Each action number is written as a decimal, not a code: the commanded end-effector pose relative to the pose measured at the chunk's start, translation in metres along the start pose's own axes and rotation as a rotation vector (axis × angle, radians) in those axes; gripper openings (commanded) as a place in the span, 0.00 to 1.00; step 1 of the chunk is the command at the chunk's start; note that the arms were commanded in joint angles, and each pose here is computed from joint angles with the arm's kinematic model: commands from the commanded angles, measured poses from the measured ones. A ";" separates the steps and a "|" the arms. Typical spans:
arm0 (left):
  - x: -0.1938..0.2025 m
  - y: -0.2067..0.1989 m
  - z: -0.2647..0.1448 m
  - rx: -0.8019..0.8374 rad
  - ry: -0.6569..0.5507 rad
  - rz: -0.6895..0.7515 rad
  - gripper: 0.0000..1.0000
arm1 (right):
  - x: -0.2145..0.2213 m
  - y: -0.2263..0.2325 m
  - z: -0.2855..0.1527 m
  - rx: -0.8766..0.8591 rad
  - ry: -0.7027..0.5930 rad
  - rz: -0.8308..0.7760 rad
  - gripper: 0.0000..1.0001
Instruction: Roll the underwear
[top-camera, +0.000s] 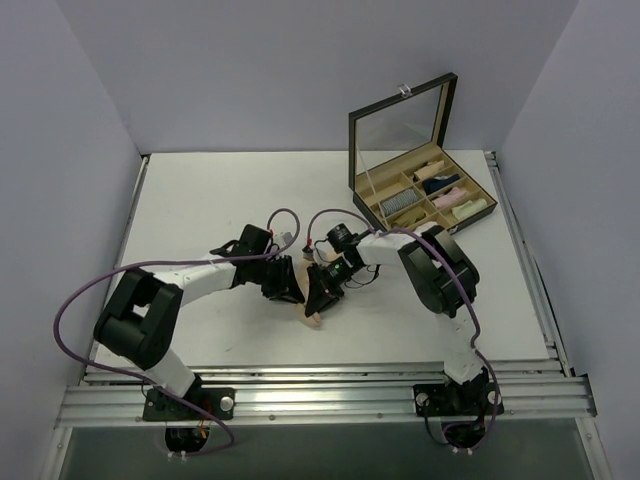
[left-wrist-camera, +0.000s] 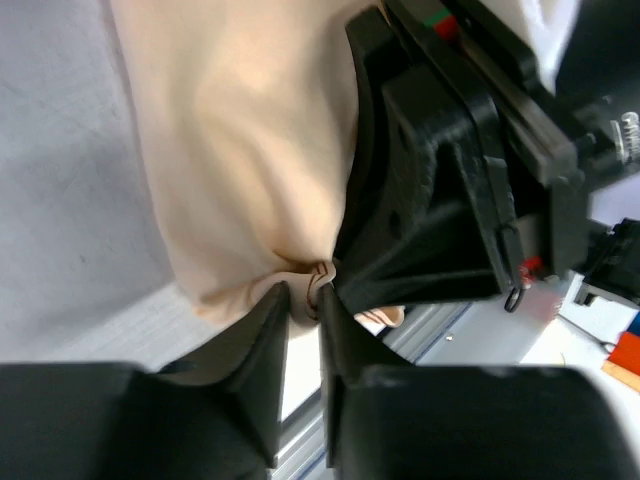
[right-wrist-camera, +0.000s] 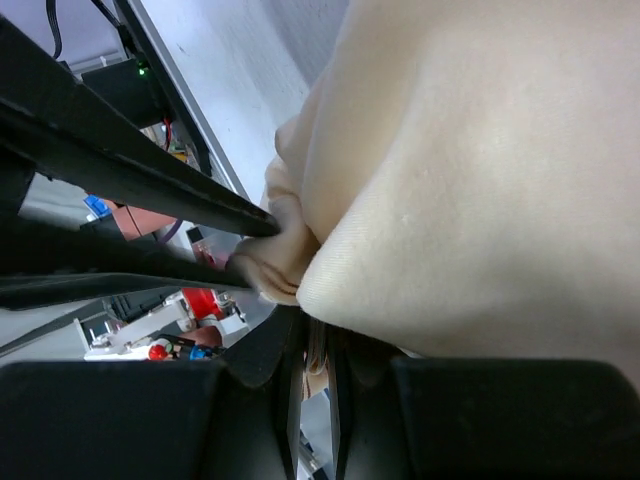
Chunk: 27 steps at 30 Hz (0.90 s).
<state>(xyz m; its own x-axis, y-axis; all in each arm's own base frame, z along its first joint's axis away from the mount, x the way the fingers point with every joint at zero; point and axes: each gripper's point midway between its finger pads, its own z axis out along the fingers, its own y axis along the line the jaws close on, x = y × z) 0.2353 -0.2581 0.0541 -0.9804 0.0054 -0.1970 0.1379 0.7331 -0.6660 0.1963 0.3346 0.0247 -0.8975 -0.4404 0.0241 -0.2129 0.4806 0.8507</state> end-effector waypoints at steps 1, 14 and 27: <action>-0.005 0.006 0.009 -0.038 0.012 0.015 0.21 | -0.005 -0.005 0.002 0.048 0.003 -0.003 0.00; -0.004 0.030 0.015 -0.134 0.023 -0.103 0.02 | -0.020 0.001 -0.008 0.124 -0.068 -0.086 0.28; -0.003 0.054 0.008 -0.168 0.012 -0.204 0.02 | -0.012 0.004 0.000 0.247 -0.047 -0.214 0.34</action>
<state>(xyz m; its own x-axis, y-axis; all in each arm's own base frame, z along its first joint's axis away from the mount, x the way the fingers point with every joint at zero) 0.2506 -0.2475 0.0303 -0.9903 -0.1068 -0.0888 -0.0268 0.7743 -0.6322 0.2042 0.3435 0.0244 -0.8713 -0.4792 -0.1057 -0.3841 0.5320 0.7546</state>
